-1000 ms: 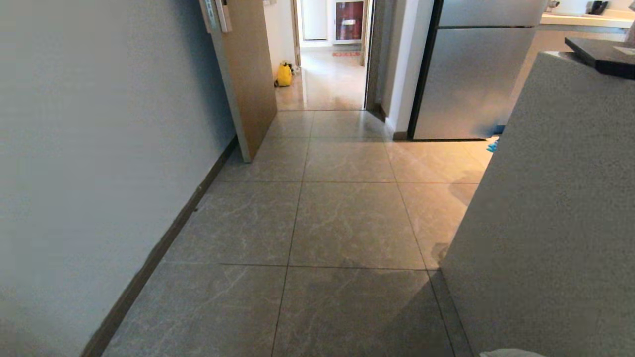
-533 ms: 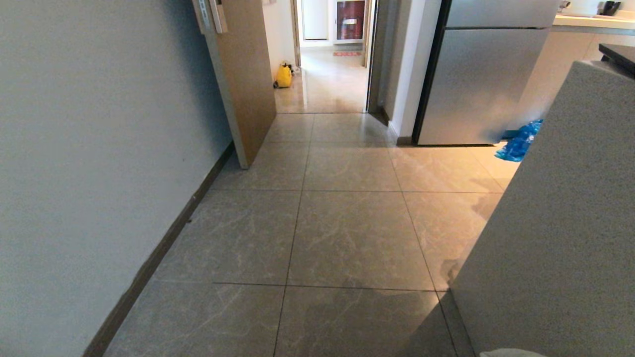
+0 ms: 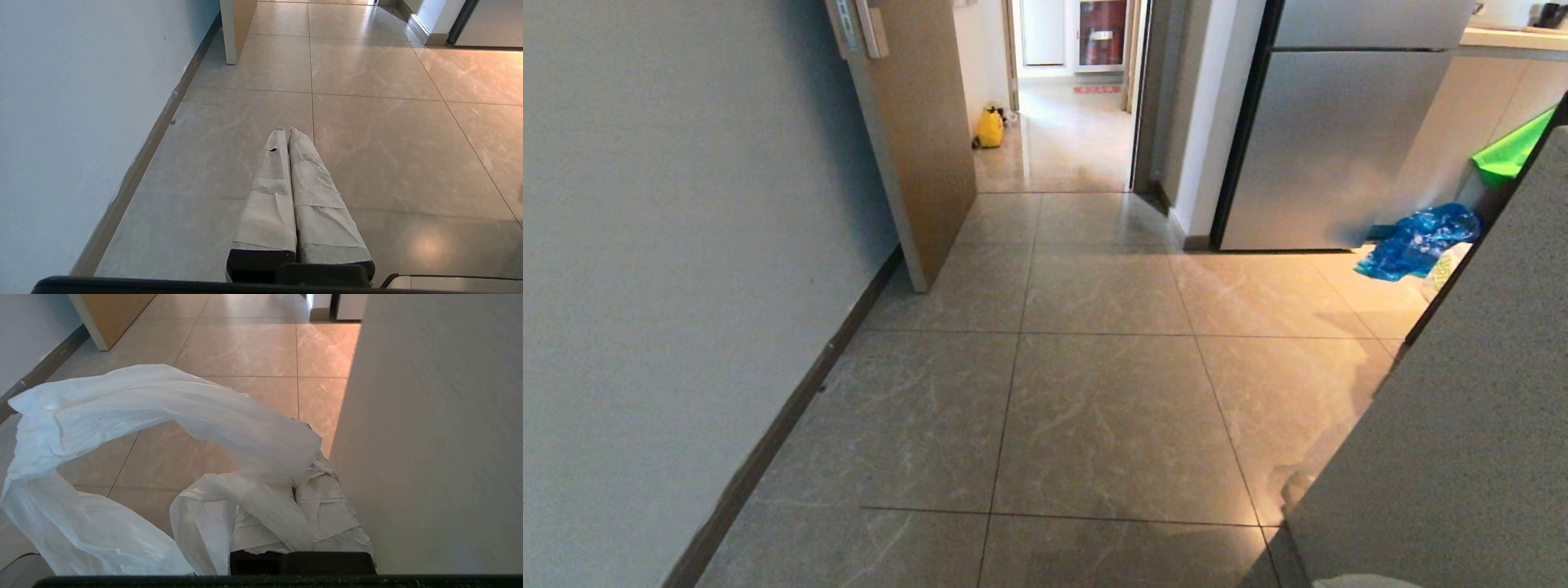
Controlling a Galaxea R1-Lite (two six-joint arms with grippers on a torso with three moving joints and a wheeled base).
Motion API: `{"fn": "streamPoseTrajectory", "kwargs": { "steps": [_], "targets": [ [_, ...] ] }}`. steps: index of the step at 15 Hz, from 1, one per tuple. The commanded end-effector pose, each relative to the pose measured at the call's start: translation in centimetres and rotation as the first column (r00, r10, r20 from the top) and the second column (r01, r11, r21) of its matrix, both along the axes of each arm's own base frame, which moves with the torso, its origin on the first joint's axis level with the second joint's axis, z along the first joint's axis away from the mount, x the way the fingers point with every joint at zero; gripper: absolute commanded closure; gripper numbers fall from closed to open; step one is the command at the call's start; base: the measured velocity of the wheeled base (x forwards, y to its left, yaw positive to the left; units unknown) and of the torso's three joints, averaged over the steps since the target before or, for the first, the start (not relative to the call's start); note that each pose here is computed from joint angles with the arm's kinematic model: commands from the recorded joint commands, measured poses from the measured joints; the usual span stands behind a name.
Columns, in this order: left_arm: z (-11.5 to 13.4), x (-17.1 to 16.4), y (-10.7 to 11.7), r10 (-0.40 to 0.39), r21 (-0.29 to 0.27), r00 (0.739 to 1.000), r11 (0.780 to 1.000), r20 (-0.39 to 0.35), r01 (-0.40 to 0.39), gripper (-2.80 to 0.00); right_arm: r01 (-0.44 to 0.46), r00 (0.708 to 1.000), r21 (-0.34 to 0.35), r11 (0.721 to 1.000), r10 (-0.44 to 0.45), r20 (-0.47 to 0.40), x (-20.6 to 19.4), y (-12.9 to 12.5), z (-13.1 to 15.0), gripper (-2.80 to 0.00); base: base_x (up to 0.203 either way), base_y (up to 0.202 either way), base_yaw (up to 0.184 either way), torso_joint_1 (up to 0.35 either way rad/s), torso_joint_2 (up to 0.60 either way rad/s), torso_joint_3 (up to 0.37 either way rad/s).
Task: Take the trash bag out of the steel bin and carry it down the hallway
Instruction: Put the trash bag at the door
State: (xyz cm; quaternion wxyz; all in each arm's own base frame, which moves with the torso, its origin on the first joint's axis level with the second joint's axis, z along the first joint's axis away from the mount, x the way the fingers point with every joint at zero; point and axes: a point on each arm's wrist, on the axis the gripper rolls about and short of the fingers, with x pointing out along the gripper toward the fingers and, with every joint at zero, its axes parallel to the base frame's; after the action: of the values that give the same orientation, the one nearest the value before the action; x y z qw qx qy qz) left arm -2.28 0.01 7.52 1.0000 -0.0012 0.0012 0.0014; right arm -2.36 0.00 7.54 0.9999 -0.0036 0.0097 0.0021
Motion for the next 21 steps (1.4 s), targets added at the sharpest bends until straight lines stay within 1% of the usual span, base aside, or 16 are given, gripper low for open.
{"fn": "streamPoseTrajectory", "kwargs": {
  "steps": [1, 21],
  "targets": [
    [-0.01, 0.0, 0.0, 0.0, -0.001, 1.0, 1.0, -0.001, 0.0, 0.0, -0.001, 1.0, 0.0, 1.0, 0.001, -0.001, 0.01, 0.0, -0.01, 0.0, 0.194, 0.0, 0.0, 0.004, 0.0, 0.002],
    [-0.01, 0.0, 0.0, 0.0, -0.002, 1.0, 1.0, -0.001, 0.0, 0.0, -0.001, 1.0, 0.0, 1.0, 0.001, -0.002, 0.01, 0.0, 0.0, 0.0, 0.19, 0.0, 0.001, 0.002, 0.0, 0.003]
  ]
}}
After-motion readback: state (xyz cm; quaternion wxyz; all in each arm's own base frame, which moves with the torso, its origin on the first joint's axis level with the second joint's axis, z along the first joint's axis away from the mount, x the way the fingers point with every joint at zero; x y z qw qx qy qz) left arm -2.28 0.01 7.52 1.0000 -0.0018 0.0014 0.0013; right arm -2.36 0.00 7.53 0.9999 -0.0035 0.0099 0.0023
